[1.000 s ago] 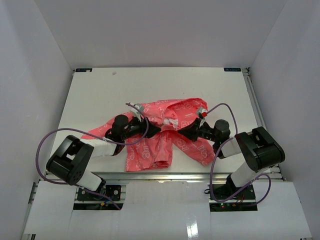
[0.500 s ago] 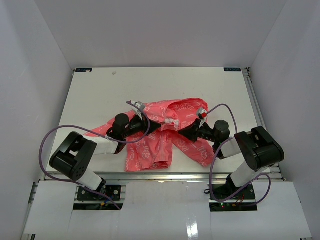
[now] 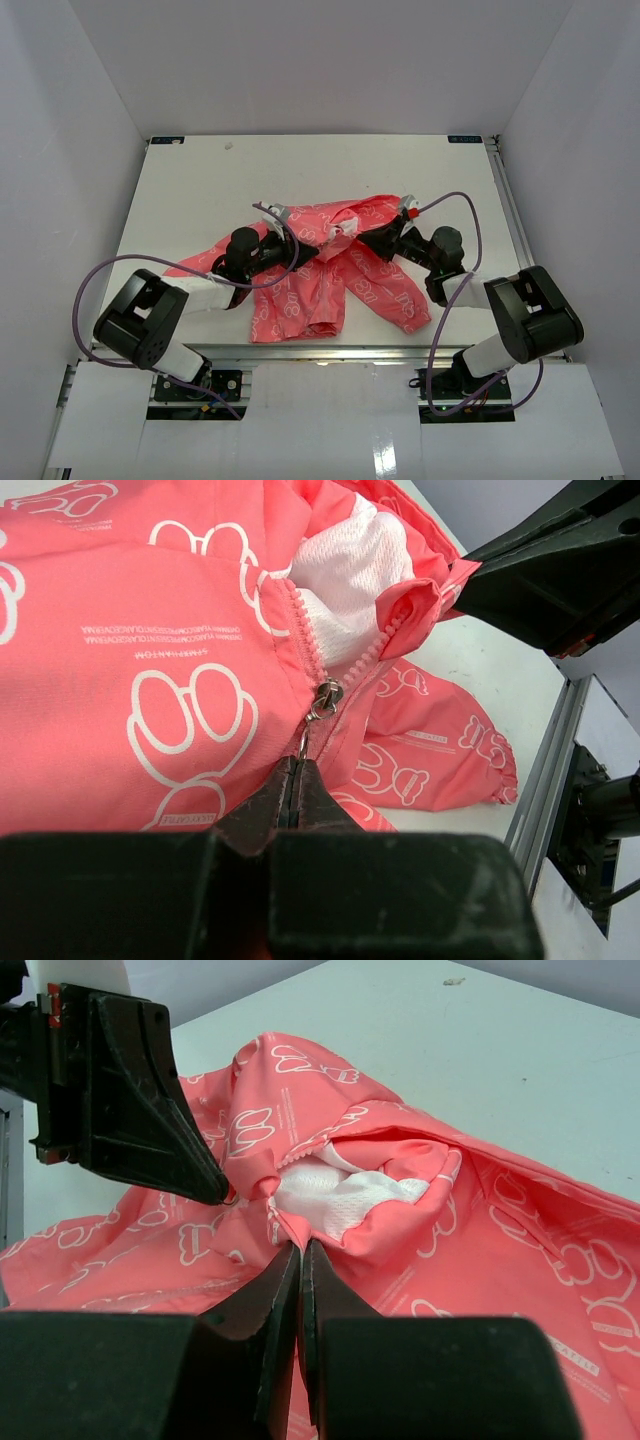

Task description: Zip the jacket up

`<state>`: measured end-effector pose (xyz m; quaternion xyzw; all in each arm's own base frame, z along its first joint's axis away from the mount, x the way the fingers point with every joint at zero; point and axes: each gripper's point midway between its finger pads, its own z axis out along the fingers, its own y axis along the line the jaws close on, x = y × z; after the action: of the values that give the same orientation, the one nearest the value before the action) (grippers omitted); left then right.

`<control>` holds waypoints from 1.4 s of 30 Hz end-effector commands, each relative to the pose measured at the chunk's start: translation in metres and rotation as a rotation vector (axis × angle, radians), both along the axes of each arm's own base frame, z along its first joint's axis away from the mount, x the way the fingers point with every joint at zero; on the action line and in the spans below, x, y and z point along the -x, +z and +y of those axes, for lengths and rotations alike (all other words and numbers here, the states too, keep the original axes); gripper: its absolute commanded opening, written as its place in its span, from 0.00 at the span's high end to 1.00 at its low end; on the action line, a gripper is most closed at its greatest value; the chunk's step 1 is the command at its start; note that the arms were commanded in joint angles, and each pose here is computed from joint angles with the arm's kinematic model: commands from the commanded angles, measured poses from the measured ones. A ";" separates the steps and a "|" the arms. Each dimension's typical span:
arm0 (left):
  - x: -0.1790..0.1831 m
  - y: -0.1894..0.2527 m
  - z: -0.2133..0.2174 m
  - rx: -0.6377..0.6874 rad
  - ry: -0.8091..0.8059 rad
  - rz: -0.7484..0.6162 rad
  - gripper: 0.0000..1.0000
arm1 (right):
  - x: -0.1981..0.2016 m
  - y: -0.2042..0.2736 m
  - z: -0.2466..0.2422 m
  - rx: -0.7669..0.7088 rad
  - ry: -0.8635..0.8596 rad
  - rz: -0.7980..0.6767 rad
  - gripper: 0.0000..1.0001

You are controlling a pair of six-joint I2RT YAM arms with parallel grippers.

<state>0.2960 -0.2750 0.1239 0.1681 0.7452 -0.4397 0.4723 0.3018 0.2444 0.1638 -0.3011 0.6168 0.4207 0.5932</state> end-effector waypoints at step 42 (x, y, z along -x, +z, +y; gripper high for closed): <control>0.022 0.054 0.009 0.007 -0.048 -0.080 0.43 | -0.067 0.021 -0.060 0.134 -0.436 0.115 0.44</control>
<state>0.2773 -0.2714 0.1533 0.1928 0.7356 -0.4507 0.4674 0.3488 0.2153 0.1705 -0.2473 0.6958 0.3380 0.5835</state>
